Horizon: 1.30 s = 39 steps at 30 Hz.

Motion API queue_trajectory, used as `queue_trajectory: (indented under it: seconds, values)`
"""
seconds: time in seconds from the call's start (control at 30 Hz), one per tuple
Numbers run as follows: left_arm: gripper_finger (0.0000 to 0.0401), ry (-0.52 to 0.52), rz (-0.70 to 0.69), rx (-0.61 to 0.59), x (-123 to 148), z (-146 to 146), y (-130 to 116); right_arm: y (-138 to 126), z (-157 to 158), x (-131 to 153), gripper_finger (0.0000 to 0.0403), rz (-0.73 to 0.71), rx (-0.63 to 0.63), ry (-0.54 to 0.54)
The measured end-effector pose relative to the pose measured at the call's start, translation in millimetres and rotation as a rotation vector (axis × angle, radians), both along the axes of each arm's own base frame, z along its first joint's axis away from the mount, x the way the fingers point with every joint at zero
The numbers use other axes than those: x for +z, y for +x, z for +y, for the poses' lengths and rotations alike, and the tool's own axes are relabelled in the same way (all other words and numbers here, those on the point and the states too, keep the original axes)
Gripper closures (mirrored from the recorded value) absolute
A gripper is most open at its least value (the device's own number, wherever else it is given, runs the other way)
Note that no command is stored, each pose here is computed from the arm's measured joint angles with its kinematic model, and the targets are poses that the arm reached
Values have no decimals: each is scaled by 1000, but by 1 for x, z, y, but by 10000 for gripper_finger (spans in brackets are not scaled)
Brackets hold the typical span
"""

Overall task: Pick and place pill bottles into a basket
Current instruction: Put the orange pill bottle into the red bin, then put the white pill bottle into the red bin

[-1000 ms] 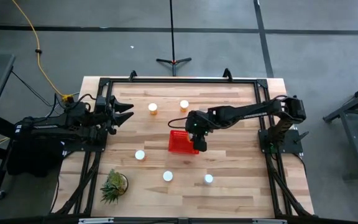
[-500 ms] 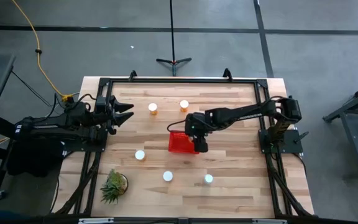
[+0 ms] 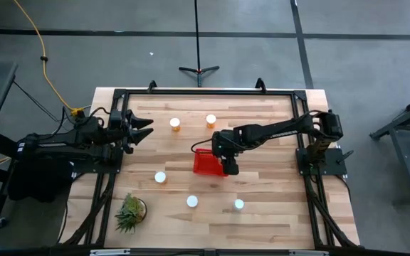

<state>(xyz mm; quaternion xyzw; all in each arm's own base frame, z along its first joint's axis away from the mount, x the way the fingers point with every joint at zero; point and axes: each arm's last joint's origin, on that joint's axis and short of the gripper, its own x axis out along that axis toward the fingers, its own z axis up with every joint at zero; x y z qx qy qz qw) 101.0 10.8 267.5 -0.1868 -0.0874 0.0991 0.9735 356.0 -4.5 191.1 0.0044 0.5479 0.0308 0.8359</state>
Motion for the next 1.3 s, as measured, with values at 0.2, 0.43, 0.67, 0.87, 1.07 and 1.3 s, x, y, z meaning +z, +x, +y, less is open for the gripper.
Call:
queue_trajectory:
  seconds: [0.2,0.43,0.67,0.87,1.07,1.3]
  values:
    - [155,0,1,0,0,0,0,0,0,0,167,5,6,7]
    - [155,-1,2,0,0,0,0,-1,0,0,122,14,-8,1]
    - [155,-1,3,0,0,0,0,-1,0,4,117,24,-14,14]
    - [155,-1,3,-1,0,0,0,7,-3,30,116,15,-26,-1]
    - [155,-1,3,-1,0,0,0,17,-18,65,116,-65,-103,28]
    - [155,-1,12,-3,-1,0,0,8,-30,110,116,-199,-165,102]
